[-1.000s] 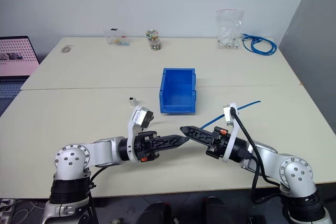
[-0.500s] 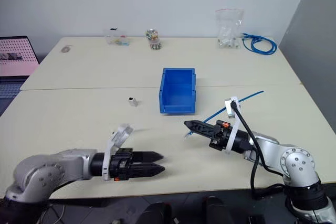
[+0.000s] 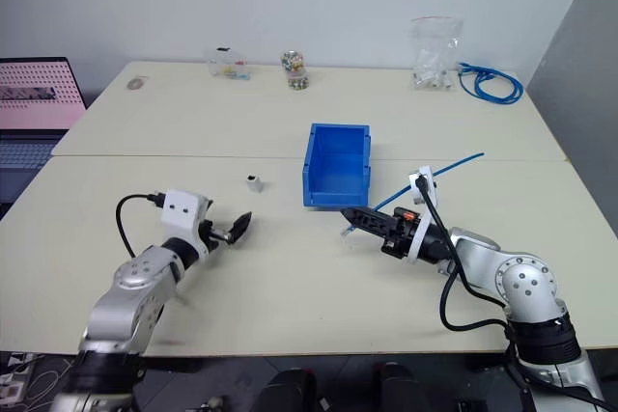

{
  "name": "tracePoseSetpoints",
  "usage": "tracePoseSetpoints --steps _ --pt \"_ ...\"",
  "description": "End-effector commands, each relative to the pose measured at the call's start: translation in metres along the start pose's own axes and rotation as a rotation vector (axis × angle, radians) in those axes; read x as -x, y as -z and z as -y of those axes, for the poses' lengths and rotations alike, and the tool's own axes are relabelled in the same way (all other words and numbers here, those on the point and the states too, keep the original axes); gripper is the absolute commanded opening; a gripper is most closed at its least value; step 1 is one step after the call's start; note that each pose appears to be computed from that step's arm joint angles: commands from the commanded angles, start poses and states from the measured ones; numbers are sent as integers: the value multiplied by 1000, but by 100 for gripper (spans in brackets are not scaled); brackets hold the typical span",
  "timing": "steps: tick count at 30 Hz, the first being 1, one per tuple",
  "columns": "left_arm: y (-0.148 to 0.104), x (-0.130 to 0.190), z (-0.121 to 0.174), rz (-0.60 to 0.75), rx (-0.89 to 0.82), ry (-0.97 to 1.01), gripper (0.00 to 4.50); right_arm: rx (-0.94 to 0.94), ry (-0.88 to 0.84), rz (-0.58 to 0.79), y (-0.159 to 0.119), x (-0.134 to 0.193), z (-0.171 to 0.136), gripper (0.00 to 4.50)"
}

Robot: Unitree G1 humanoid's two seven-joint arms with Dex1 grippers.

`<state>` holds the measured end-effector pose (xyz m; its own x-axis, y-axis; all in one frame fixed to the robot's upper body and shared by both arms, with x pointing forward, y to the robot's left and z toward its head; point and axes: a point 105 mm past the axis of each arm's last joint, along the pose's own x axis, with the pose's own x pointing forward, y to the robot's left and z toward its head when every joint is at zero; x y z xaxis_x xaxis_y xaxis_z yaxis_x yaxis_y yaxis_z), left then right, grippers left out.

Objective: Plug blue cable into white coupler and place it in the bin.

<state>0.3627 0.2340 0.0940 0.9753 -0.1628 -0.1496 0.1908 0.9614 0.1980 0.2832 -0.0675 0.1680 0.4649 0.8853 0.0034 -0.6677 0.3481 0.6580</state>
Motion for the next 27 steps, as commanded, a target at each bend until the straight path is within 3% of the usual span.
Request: tracePoseSetpoints --steps 1,7,16,27 --pt "-8 -21 -3 56 -23 12 447 43 -13 34 -8 3 -8 13" --pt "-5 -45 24 47 26 188 447 47 3 40 -4 10 -11 13" --pt "-9 -71 30 25 14 167 447 61 20 59 -8 10 -11 13" --pt "12 -67 15 -44 48 74 245 53 27 61 -4 12 -12 13"
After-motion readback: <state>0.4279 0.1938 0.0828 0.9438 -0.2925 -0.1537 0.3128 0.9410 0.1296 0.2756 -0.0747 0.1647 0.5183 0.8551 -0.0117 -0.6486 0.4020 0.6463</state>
